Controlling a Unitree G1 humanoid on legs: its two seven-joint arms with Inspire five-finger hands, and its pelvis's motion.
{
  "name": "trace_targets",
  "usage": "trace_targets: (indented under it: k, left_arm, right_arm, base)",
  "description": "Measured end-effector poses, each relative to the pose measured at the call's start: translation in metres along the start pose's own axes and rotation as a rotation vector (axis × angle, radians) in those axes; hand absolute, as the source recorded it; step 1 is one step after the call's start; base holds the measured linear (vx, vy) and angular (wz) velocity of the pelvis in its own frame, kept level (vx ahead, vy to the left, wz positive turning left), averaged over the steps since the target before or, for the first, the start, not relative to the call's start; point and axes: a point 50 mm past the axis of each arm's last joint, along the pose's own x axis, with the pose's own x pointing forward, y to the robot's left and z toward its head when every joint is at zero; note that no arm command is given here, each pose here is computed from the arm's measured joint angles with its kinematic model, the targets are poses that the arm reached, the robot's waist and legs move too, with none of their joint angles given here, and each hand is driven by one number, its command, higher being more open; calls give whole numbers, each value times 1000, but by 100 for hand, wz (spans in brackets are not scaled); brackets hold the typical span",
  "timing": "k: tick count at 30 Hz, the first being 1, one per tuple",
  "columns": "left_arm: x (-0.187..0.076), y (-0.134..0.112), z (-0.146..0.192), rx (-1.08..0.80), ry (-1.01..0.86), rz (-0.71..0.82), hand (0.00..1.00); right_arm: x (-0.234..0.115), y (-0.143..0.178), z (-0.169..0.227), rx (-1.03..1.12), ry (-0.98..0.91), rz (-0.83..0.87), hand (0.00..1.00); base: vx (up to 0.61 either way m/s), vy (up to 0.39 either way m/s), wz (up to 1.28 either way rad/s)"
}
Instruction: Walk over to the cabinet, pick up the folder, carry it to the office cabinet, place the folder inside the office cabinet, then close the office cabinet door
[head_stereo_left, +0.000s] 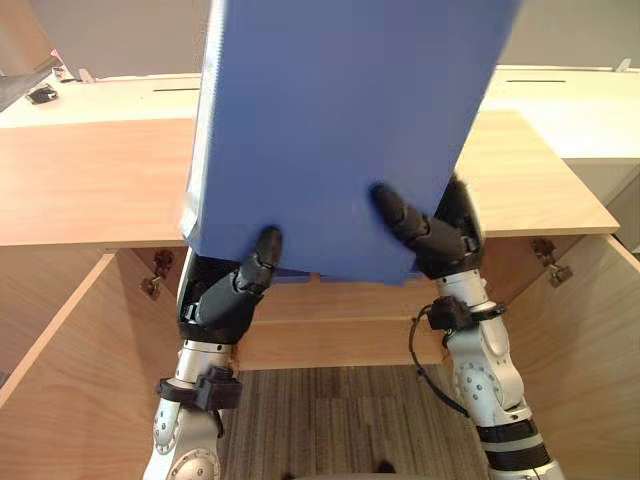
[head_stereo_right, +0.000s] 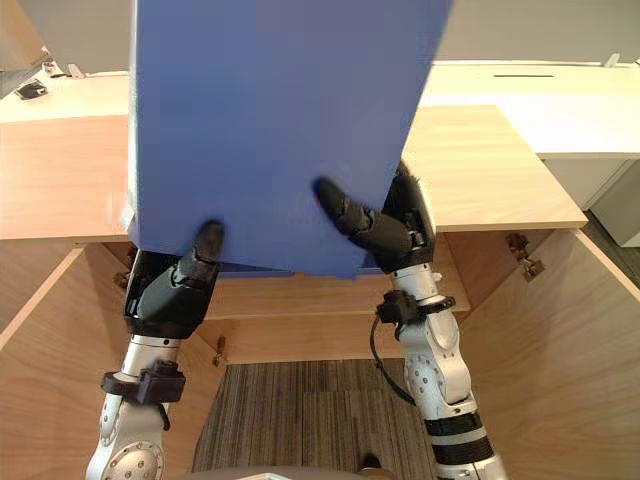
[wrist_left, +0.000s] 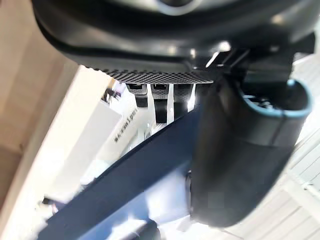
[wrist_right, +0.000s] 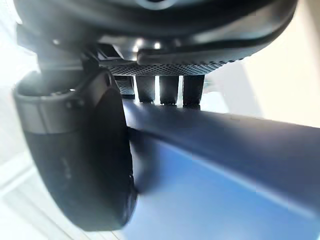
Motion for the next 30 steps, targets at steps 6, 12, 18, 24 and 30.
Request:
trace_targets:
  k: [6, 12, 18, 24, 30]
  left_arm:
    - [-19, 36, 11, 238, -27, 292, 100]
    - [-47, 66, 11, 447, 12, 579, 100]
    - [-75, 86, -18, 517, 192, 716, 100]
    - [-147, 113, -91, 449, 675, 887, 100]
    - [-178, 130, -117, 490, 972, 895, 100]
  right_arm:
    - [0, -8, 36, -52, -208, -117, 0]
    - [-3, -11, 54, -107, -310, -172, 0]
    - [1, 4, 44, -128, -267, -102, 0]
    - [2, 44, 0, -125, -56, 155, 0]
    - [-8, 61, -69, -210, 281, 366, 0]
  base:
    - [-22, -19, 4]
    - [-22, -31, 8]
    - [-25, -32, 11]
    - [-14, -34, 1]
    - [-51, -28, -2]
